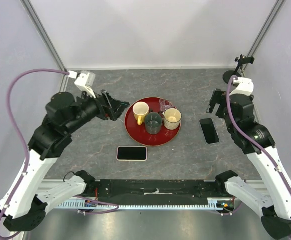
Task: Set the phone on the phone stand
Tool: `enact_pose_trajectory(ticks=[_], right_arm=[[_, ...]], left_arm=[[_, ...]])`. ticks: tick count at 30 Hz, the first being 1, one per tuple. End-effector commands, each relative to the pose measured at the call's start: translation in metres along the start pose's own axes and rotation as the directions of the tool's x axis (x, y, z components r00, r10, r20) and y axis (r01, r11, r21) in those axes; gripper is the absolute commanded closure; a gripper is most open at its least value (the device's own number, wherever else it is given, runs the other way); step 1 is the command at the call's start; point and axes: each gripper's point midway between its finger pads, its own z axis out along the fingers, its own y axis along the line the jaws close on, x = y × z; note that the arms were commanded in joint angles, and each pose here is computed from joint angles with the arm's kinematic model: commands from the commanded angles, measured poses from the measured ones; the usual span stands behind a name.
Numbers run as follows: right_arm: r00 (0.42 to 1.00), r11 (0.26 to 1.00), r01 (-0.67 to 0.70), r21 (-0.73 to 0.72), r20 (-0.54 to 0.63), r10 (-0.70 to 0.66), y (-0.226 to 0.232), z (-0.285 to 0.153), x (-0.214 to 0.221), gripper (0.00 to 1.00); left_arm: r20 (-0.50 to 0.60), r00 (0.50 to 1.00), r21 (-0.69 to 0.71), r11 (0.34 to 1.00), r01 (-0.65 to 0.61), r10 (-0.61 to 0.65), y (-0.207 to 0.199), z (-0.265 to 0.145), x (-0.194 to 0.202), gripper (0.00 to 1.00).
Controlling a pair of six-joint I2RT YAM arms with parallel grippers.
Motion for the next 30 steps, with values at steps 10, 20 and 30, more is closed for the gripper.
enact_pose_trajectory(ticks=[10, 20, 30], right_arm=[[0.982, 0.996, -0.024, -0.085, -0.189, 0.007, 0.04, 0.048, 0.061, 0.02], [0.957, 0.998, -0.056, -0.033, -0.287, 0.044, 0.074, 0.114, 0.064, 0.02], [0.902, 0.924, -0.378, 0.065, -0.202, 0.383, 0.007, 0.211, 0.018, 0.02]], left_arm=[[-0.154, 0.986, 0.049, 0.996, 0.076, -0.067, 0.011, 0.065, 0.062, 0.15], [-0.268, 0.963, 0.185, 0.982, 0.041, 0.01, -0.006, 0.131, 0.063, 0.16], [-0.342, 0.933, 0.185, 0.982, -0.05, 0.112, 0.017, 0.138, 0.104, 0.18]])
